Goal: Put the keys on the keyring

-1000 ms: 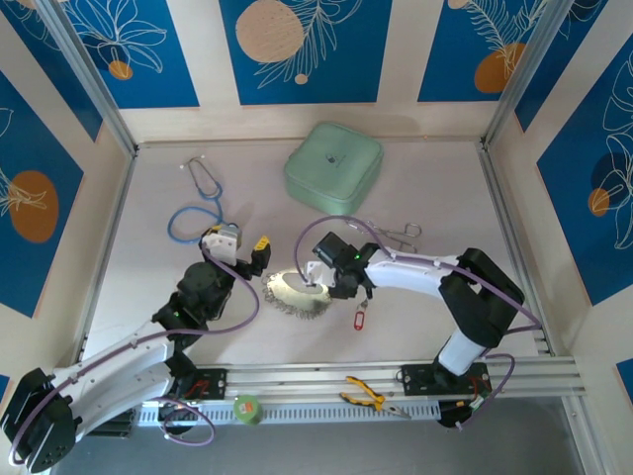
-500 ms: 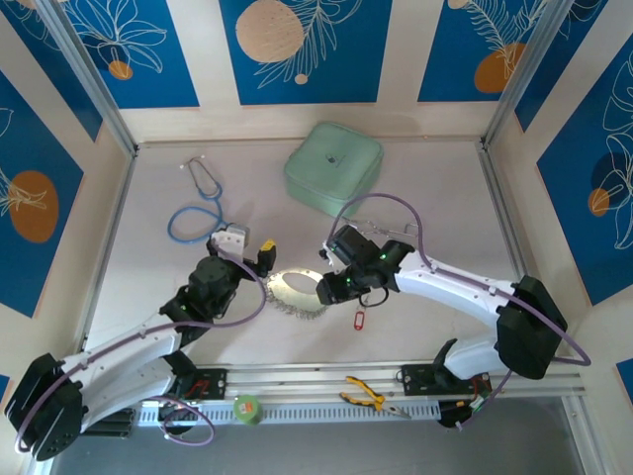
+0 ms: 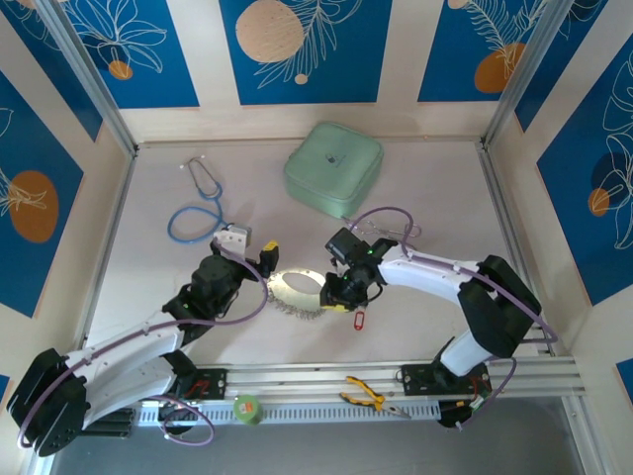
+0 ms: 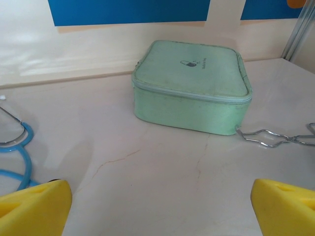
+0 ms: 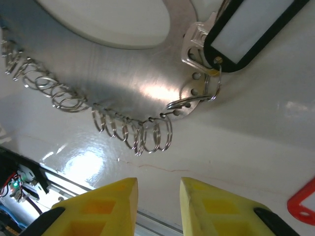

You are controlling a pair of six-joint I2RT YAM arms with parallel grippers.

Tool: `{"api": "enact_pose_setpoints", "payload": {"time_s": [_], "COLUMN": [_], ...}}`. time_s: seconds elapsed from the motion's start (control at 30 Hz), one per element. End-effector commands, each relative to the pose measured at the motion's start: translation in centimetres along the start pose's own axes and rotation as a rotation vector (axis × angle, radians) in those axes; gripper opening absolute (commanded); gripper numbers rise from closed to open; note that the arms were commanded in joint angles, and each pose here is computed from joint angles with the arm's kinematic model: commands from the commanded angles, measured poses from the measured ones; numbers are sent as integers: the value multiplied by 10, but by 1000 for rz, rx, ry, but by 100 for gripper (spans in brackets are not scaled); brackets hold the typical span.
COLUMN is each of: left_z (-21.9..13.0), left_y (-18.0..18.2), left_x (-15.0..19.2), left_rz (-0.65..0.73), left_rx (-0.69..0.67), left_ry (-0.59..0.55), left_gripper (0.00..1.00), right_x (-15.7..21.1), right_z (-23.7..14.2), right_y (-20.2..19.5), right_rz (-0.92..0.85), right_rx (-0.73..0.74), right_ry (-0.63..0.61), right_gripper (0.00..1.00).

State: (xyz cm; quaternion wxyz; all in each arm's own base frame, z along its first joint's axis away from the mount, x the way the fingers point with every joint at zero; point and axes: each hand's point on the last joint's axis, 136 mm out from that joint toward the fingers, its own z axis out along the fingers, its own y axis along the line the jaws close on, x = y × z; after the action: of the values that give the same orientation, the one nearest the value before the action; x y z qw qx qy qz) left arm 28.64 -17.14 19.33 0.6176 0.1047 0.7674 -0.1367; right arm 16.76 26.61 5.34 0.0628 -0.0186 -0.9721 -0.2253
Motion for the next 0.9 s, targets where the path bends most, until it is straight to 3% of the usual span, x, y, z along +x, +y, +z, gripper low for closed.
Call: {"api": "enact_pose_setpoints", "payload": {"time_s": [0.0,0.43,0.87], "left_z": [-3,-4,-6], "left_y": [-3,-4,-1], "left_x": [-23,-24,-26], "left_rz": [-38,-29,-18], "left_rx": [20,26,18], "left_ry": [-66,-75,-82], "left_gripper": [93,93,93], "right_x": [2,-5,-9], "right_z": [8,21,23], "right_y": [0,2,5], "right_rz": [29,29,29], "right_rx": [-6,-7,-19], "right_ry": [40,69,71], "right_gripper": [28,26,16]}}
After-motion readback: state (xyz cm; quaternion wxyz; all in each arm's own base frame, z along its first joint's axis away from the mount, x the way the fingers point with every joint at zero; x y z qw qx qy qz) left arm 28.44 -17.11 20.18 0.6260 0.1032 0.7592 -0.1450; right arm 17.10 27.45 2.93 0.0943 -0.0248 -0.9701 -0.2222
